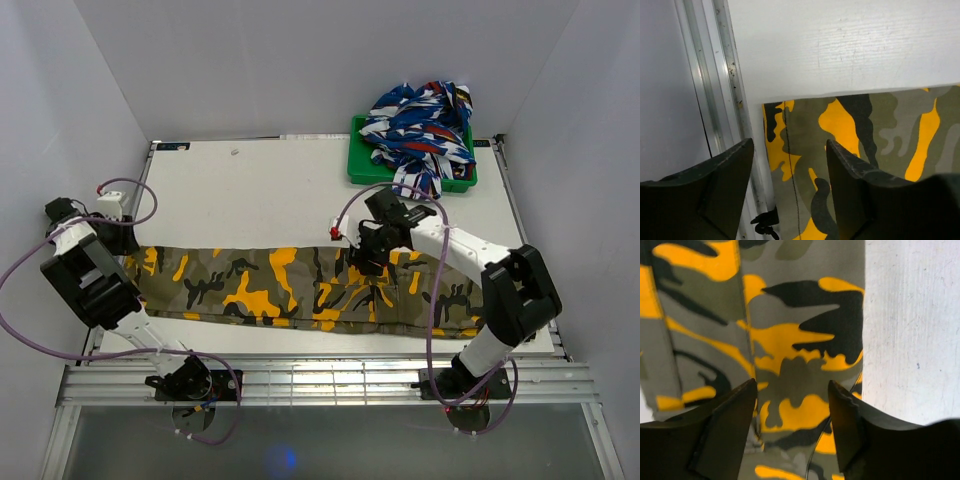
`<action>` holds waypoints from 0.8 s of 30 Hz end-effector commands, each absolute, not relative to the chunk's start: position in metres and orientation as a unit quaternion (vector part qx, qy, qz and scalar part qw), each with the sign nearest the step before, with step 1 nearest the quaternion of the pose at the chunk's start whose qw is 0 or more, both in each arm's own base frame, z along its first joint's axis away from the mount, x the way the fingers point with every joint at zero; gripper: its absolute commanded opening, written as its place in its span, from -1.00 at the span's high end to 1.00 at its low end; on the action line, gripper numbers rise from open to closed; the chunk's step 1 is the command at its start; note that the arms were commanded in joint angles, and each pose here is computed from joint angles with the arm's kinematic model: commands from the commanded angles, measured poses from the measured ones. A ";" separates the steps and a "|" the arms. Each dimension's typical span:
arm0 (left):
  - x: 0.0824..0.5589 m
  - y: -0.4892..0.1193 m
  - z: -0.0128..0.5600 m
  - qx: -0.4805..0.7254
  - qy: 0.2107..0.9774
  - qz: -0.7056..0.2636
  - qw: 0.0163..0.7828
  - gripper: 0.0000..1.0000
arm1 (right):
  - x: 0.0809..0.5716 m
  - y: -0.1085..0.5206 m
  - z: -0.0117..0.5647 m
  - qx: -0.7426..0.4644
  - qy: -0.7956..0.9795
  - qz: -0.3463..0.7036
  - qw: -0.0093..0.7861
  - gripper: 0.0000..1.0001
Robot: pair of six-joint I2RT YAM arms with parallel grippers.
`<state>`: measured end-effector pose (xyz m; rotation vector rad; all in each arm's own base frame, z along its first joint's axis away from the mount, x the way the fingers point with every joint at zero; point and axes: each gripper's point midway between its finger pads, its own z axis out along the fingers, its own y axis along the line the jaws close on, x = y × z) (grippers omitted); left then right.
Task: Fold and stack the trousers
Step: Fold the trousers
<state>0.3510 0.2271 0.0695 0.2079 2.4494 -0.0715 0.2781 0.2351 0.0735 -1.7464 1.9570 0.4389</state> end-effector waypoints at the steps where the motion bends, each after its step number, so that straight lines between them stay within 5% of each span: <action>1: 0.352 0.230 0.080 0.082 0.934 -0.020 0.346 -0.50 | 0.248 0.222 0.108 -0.659 0.690 0.184 0.236 -0.33; 3: 0.353 0.213 0.102 0.099 0.920 -0.040 0.377 -0.87 | 0.218 0.209 0.113 -0.670 0.684 0.204 0.205 -0.30; 5: 0.351 0.198 0.118 0.108 0.911 -0.057 0.395 -0.96 | 0.191 0.198 0.113 -0.668 0.688 0.227 0.169 -0.22; 11: 0.310 0.114 0.141 0.116 0.883 -0.180 0.417 -0.96 | 0.161 0.176 0.080 -0.651 0.716 0.196 0.160 -0.11; 17: 0.248 -0.017 0.157 0.264 0.813 -0.326 0.404 -0.96 | 0.158 0.167 0.055 -0.653 0.719 0.173 0.159 -0.09; 24: 0.208 -0.088 0.129 0.373 0.789 -0.356 0.336 -0.72 | 0.161 0.160 0.027 -0.661 0.720 0.138 0.158 0.06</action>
